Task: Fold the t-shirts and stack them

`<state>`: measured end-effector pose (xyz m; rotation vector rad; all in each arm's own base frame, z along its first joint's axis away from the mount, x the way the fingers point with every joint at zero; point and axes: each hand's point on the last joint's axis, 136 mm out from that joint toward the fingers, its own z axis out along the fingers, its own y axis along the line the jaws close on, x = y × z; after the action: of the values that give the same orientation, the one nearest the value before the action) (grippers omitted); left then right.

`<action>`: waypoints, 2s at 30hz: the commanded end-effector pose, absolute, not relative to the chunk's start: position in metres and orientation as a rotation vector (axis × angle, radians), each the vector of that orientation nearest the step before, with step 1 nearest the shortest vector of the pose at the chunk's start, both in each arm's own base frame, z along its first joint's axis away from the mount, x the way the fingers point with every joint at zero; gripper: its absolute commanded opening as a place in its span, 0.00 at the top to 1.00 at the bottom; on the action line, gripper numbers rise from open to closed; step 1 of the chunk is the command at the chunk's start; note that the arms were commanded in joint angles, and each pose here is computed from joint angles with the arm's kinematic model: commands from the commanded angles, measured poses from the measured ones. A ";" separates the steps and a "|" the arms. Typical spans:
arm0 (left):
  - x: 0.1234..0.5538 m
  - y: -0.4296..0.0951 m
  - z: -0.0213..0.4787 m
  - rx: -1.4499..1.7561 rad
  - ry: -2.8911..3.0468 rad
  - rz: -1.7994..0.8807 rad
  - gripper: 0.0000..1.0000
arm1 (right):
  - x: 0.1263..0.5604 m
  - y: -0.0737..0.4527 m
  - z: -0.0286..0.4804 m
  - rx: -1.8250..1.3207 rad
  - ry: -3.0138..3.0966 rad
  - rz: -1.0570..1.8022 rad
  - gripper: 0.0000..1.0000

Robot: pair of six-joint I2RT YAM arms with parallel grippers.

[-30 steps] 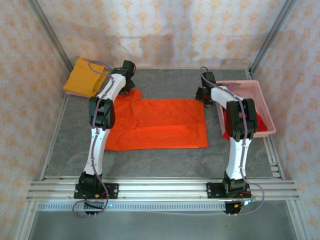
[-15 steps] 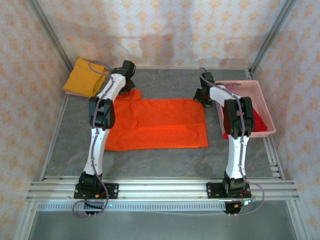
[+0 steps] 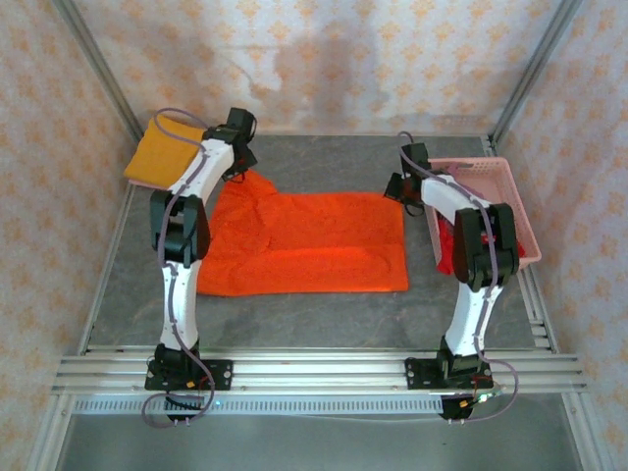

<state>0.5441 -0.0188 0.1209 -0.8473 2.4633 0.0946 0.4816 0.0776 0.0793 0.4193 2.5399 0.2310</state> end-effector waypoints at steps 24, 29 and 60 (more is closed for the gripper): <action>0.376 0.020 0.149 -0.895 2.434 0.225 1.00 | 0.368 0.083 0.109 0.337 2.511 0.310 1.00; 0.345 0.024 0.147 -0.902 2.452 0.238 1.00 | 0.349 0.077 0.104 0.346 2.531 0.284 1.00; 0.244 0.015 0.118 -0.933 2.636 0.174 1.00 | 0.338 0.078 0.098 0.372 2.559 0.305 1.00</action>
<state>0.2622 0.0108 0.1183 -0.9032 2.6067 0.1411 0.3465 0.0819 0.1001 0.3482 2.5435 0.3268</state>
